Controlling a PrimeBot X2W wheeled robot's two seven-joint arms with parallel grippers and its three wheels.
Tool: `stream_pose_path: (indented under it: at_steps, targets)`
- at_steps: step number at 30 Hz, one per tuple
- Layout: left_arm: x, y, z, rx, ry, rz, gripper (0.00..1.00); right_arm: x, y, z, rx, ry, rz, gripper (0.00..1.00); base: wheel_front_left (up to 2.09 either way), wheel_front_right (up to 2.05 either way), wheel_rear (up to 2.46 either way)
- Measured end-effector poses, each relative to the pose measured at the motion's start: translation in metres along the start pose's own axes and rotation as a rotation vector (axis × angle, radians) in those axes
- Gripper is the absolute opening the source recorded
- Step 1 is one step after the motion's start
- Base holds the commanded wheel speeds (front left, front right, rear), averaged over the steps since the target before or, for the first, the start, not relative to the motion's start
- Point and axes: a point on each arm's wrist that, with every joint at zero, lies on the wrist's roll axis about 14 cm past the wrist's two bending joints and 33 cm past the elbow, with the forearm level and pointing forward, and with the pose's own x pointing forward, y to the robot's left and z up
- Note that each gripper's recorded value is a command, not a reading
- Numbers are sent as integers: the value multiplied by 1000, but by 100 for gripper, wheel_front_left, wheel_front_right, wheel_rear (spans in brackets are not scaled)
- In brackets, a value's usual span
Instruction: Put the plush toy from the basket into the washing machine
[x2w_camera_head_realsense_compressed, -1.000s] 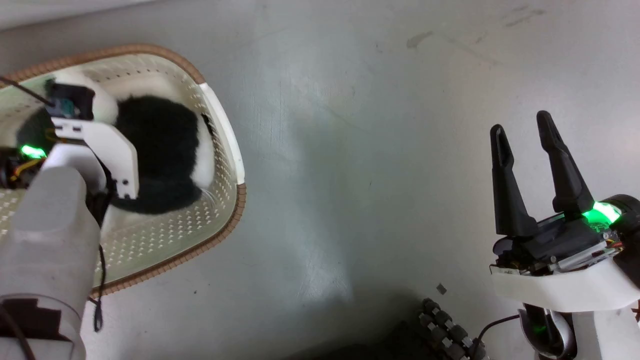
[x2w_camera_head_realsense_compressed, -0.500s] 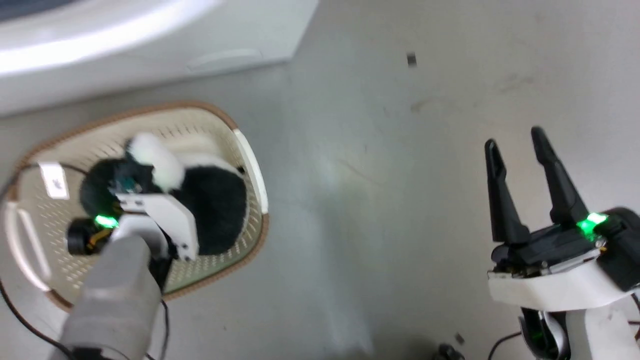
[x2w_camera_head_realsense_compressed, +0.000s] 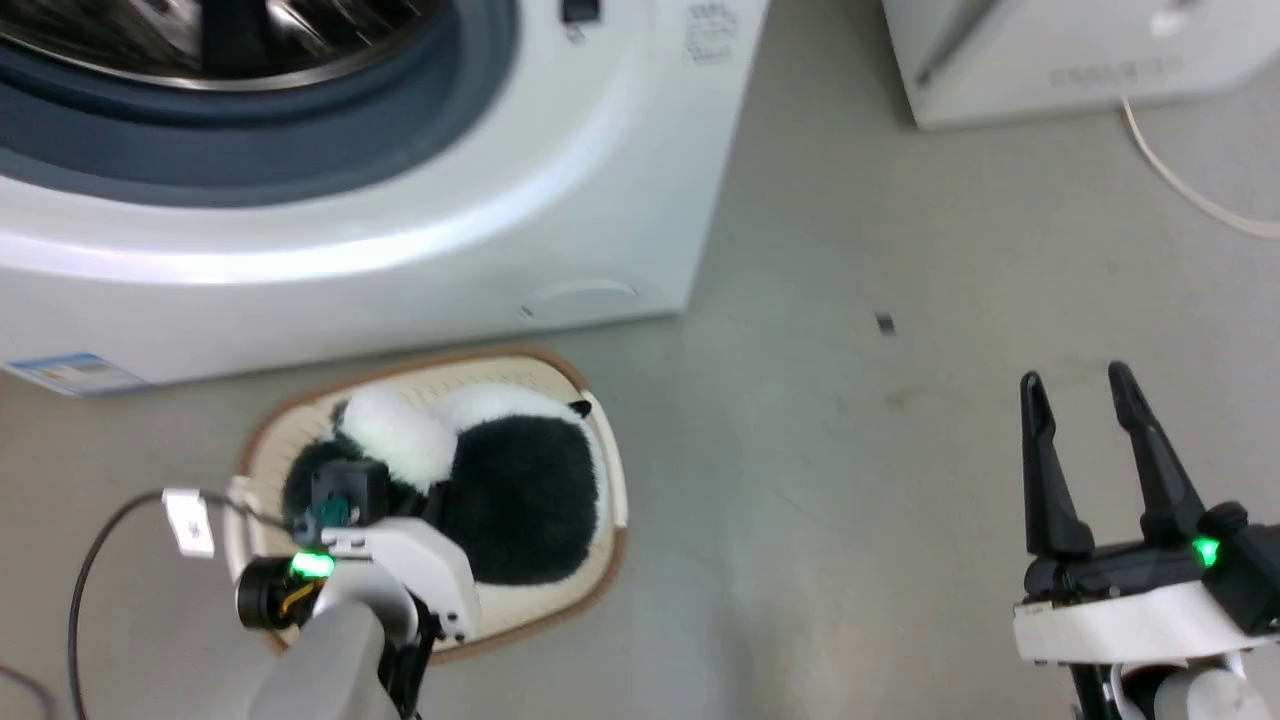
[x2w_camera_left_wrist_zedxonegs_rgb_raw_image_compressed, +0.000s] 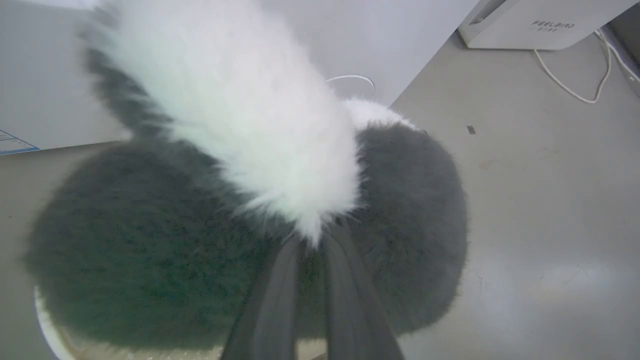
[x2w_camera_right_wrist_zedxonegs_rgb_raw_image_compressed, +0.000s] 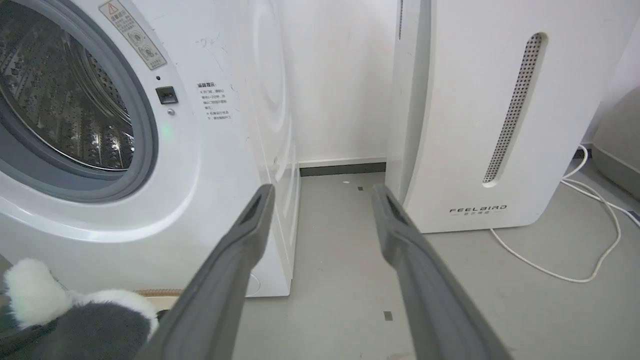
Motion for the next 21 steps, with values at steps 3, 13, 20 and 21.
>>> stream_pose_path:
  at_steps: [3, 13, 20, 21]
  targets:
    - [-23, 3, 18, -14, -89, 19, 0, -4, 9, 10, 11, -28, 25, 100, 0, 0, 0]
    - [-93, 14, 63, -24, -336, 82, 0, -15, 33, 32, 34, -87, 98, 100, 0, 0, 0]
    - [-119, 13, 113, -12, -521, 95, 0, -18, 37, 39, 33, -107, 110, 100, 0, 0, 0]
    - [-121, 12, 119, -12, -543, 92, 0, -18, 36, 39, 33, -106, 108, 100, 0, 0, 0]
